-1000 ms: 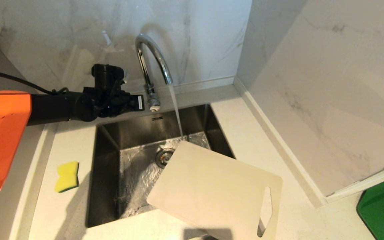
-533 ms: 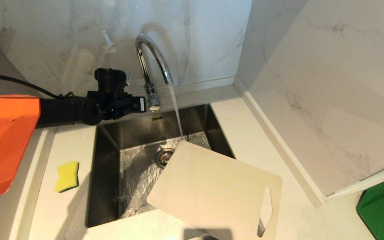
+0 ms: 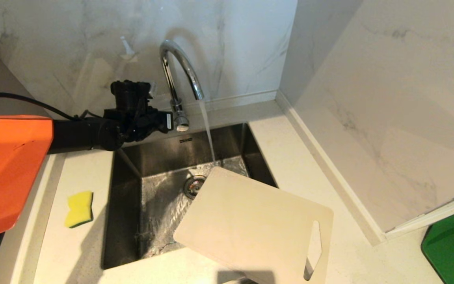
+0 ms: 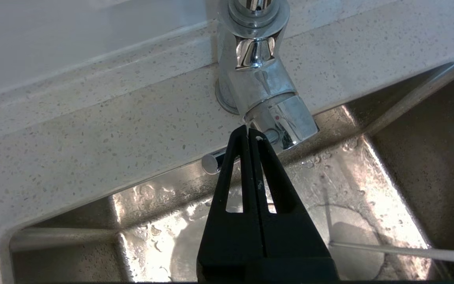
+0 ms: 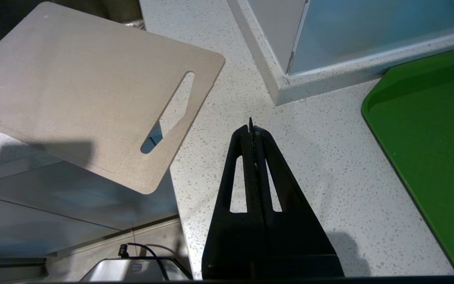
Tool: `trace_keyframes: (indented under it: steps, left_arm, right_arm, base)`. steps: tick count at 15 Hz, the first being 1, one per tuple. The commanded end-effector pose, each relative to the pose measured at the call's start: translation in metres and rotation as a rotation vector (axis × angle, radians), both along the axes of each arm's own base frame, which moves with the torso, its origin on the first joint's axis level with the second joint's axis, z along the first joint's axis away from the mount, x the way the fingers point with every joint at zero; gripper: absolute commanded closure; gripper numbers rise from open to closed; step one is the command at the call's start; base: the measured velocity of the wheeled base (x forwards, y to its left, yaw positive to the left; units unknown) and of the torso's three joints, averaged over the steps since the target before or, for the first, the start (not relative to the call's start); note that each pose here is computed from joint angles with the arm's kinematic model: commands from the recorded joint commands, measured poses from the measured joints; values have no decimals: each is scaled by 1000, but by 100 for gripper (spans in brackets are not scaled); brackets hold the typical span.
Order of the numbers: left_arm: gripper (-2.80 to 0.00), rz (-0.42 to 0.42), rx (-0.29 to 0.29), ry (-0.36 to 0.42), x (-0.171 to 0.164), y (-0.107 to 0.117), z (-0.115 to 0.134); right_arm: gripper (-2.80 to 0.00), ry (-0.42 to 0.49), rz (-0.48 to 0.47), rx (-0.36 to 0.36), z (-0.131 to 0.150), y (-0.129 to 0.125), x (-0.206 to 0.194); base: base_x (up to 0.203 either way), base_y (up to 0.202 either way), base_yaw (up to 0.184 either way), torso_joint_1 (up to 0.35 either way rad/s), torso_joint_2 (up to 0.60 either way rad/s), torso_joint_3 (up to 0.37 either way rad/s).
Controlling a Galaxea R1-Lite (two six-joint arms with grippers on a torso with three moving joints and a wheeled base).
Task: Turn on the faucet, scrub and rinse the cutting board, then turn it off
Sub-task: Turn off the tap
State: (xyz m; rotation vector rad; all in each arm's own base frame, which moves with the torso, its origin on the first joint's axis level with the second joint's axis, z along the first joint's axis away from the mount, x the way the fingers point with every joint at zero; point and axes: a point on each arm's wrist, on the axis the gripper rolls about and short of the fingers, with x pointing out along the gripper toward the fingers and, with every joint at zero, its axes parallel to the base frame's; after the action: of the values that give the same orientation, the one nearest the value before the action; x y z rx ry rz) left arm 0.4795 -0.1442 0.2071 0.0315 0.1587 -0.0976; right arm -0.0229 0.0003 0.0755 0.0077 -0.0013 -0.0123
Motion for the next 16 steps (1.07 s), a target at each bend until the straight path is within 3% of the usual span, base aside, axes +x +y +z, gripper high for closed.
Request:
trace_keyframes:
  steps: [1, 6, 13, 16]
  left_arm:
    - [0, 5, 2, 11, 2, 0, -5]
    - [0, -9, -60, -36, -10, 3, 25]
    - [0, -63, -161, 51, -27, 3, 41]
    - [0, -60, -148, 67, -28, 4, 40]
  right_arm:
    - [0, 3, 0, 0, 0, 0, 0]
    - [0, 0, 0, 0, 0, 0, 0]
    - [0, 2, 0, 0, 0, 0, 0]
    - [0, 1, 0, 0, 0, 0, 0]
  base:
    - [0, 0, 0, 0, 0, 0]
    - [0, 0, 0, 0, 0, 0]
    - [0, 0, 0, 0, 0, 0]
    - [0, 0, 0, 0, 0, 0]
